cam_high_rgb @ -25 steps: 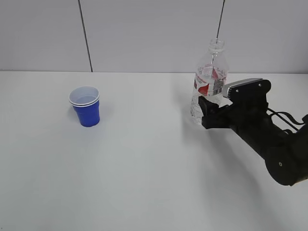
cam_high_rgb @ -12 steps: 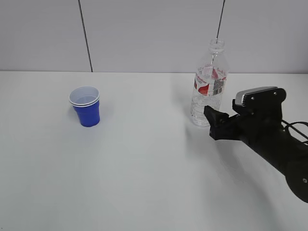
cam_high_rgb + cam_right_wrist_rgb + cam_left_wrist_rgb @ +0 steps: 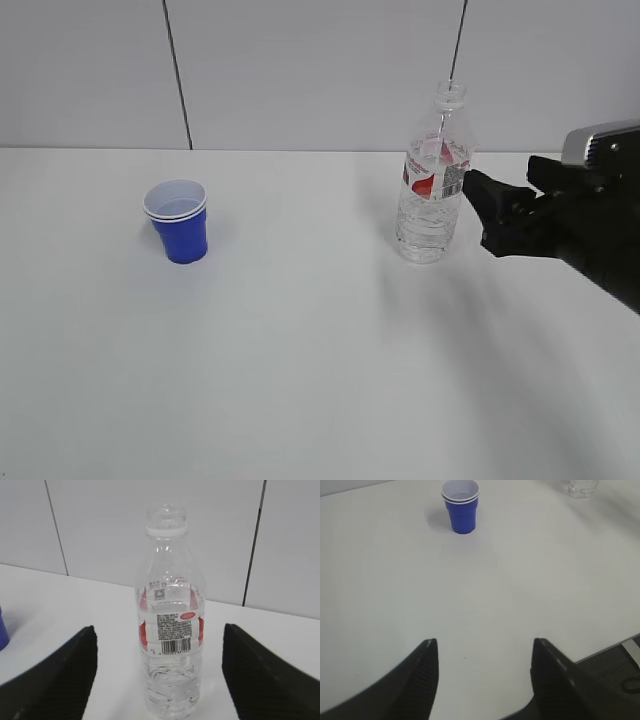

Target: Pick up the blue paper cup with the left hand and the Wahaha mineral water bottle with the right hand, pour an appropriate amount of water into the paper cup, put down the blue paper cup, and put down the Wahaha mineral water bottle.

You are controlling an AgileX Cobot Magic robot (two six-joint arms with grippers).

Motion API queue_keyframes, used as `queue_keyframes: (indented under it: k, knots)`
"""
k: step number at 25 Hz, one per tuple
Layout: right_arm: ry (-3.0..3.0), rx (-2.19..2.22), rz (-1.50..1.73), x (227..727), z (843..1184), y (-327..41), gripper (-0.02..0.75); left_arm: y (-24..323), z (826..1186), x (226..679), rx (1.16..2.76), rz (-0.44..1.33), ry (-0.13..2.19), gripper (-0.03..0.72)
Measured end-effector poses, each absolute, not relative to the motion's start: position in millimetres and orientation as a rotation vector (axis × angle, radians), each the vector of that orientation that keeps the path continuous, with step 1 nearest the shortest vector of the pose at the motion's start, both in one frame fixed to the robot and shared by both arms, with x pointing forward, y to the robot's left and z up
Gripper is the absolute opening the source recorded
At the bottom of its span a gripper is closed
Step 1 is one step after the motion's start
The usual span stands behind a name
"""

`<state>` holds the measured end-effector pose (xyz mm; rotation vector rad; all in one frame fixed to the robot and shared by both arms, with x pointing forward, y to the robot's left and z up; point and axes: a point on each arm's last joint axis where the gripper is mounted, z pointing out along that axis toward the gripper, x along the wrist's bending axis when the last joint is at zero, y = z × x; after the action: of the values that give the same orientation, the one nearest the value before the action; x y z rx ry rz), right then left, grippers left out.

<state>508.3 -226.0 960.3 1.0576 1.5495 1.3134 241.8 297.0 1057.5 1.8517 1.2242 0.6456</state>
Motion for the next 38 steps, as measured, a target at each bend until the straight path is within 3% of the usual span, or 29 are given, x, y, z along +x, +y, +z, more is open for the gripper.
queue_keyframes:
  k: [17, 31, 38]
  knots:
    - [1.593, 1.079, 1.222, 432, 1049, -248, 0.576, 297, 1057, 242, 1.852, 0.646, 1.224, 0.442]
    - [1.578, 1.065, 1.135, 333, 1082, -279, 0.576, 297, 1057, 242, 1.852, 0.646, 1.224, 0.446]
    - [1.586, 1.106, 1.061, 287, 1077, -295, 0.575, 297, 1057, 242, 1.852, 0.646, 1.224, 0.490]
